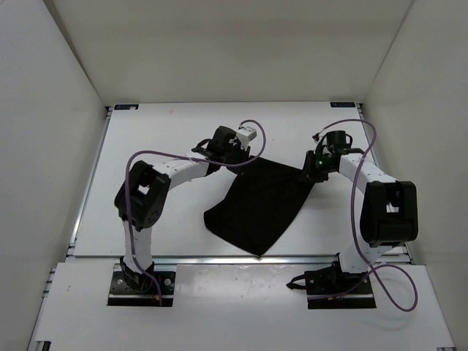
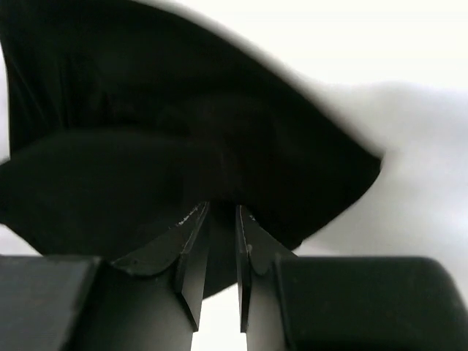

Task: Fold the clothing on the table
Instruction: Flatten the skirt out

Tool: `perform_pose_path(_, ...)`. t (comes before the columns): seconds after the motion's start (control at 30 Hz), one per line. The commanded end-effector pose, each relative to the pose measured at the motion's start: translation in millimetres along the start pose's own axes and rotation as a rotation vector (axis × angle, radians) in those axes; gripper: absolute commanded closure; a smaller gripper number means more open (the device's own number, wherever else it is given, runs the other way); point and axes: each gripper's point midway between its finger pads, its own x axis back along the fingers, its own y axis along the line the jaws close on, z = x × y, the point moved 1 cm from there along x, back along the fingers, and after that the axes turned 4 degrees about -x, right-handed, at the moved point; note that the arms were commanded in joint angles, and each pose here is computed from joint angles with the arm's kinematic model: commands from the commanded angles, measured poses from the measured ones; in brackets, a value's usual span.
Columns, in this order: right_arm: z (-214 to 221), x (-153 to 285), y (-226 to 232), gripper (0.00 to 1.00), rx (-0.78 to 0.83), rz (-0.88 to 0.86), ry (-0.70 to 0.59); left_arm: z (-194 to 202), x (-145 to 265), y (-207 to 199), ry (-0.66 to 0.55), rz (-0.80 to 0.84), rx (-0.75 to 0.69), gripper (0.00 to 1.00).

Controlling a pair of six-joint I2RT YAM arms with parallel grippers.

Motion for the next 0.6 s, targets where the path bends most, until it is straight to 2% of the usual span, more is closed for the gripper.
perform_pose_path(0.0, 3, 5, 9, 0.82, -0.012, -0.039, -0.063, -45, -12, 15, -0.140, -0.036, 0.026, 0.95)
perform_pose_path(0.03, 8, 4, 9, 0.82, -0.032, -0.052, -0.056, -52, -15, 20, -0.164, -0.034, 0.055, 0.97)
perform_pose_path(0.1, 11, 0, 8, 0.83, -0.054, -0.065, -0.057, -41, -30, 25, -0.146, -0.030, 0.097, 1.00)
perform_pose_path(0.2, 8, -8, 10, 0.86, -0.062, -0.057, -0.033, -35, -45, 30, -0.115, -0.080, 0.097, 1.00)
perform_pose_path(0.33, 11, -22, 2, 0.86, -0.049, 0.002, 0.042, -5, -60, 50, 0.031, -0.245, 0.123, 1.00)
perform_pose_path(0.47, 8, -26, -7, 0.86, -0.066, 0.019, 0.058, 6, -63, 68, 0.090, -0.329, 0.129, 1.00)
perform_pose_path(0.57, -3, -27, -13, 0.86, -0.072, 0.012, 0.026, 16, -59, 91, 0.155, -0.451, 0.140, 1.00)
